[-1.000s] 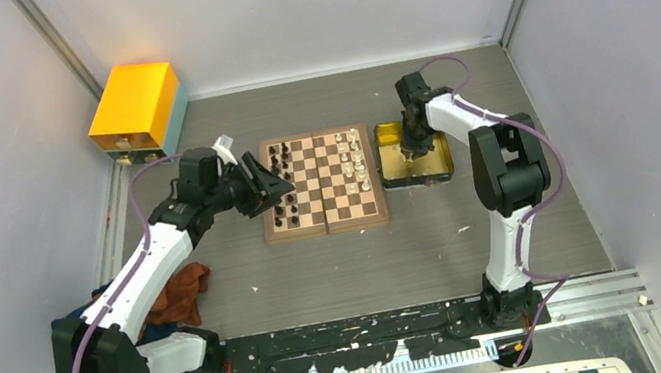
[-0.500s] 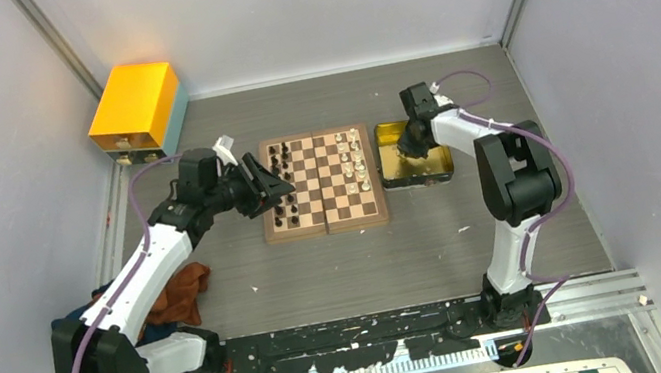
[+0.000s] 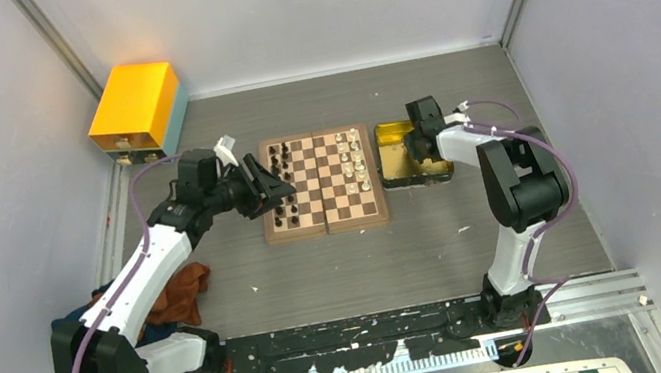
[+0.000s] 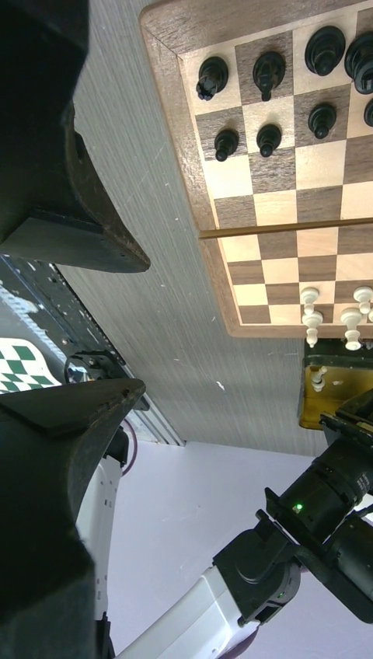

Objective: Set up the chess pieces on the board
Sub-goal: Adjust the chess piece in the storage box, then pick up the chess piece from the storage box.

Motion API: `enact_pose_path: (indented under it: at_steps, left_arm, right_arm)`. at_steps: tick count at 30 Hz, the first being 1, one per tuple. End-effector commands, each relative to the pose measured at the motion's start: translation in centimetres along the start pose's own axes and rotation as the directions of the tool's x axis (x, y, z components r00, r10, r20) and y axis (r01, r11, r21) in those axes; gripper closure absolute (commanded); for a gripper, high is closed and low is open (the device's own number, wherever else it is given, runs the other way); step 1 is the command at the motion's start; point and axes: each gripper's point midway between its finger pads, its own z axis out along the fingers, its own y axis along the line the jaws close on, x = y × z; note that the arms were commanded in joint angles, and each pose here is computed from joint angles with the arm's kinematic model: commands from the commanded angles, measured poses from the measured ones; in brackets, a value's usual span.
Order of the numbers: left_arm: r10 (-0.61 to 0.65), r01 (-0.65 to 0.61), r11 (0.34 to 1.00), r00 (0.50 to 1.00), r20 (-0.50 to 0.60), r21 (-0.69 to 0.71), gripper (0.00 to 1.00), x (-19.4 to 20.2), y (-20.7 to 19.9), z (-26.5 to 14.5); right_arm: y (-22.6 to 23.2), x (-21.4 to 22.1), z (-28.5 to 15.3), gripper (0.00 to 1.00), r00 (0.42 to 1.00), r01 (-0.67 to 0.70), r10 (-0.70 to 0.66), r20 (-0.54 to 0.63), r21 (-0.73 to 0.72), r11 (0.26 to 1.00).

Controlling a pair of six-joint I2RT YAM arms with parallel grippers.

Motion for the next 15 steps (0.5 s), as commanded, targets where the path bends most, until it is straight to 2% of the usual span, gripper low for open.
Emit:
enact_pose_path:
  at_steps: [1,4,7,10,15]
  left_arm:
    - [0.037,-0.037,0.998,0.999,0.005,0.046,0.47,-0.1,-0.9,-0.6]
    - [0.029,-0.029,0.998,1.0,0.001,0.053,0.47,-0.2,-1.0,-0.4]
    - [0.021,-0.02,0.998,1.0,-0.004,0.061,0.47,-0.2,-1.1,-0.1]
    - [0.014,-0.014,0.998,1.0,-0.005,0.068,0.47,-0.4,-1.2,0.1]
    - [0.009,-0.009,0.997,1.0,-0.001,0.07,0.47,-0.5,-1.3,0.3]
  right_arm:
    - [1.3,-2.4,-1.1,0.89,0.989,-0.111,0.114,0.097,-0.032,0.993]
    - [1.7,-2.7,-1.6,0.71,0.991,-0.09,0.093,0.099,-0.035,0.995]
    - [2.3,-2.9,-2.2,0.6,0.994,-0.059,0.063,0.093,-0.045,0.997]
    - [2.9,-3.1,-2.7,0.56,0.995,-0.021,0.026,0.093,-0.057,0.998]
    - [4.0,-3.5,-3.7,0.56,0.994,0.07,-0.063,0.092,-0.071,0.995]
